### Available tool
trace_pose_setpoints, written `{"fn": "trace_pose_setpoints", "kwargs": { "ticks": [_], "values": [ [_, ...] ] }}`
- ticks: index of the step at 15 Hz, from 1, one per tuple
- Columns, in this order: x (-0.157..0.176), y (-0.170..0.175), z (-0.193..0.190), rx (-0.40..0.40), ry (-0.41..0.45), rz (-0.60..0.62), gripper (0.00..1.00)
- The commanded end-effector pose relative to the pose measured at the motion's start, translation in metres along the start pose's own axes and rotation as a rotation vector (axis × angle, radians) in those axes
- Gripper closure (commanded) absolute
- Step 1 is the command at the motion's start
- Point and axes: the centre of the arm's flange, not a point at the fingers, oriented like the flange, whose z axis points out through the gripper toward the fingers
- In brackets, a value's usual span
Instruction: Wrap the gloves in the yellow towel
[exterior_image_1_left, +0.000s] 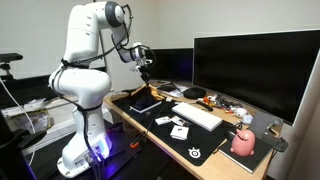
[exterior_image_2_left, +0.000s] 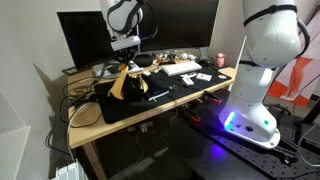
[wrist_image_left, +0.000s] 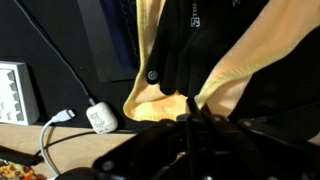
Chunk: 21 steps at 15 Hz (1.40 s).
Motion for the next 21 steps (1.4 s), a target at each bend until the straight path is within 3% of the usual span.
{"fn": "trace_pose_setpoints", "kwargs": {
  "ticks": [1, 14, 21],
  "values": [
    [-0.022, 0.024, -0.012, 0.013, -0.011, -0.016, 0.99],
    [-0.022, 0.109, 0.004, 0.009, -0.098, -0.038, 0.99],
    [-0.011, 0.148, 0.026, -0.016, -0.144, 0.027, 0.99]
  ]
}}
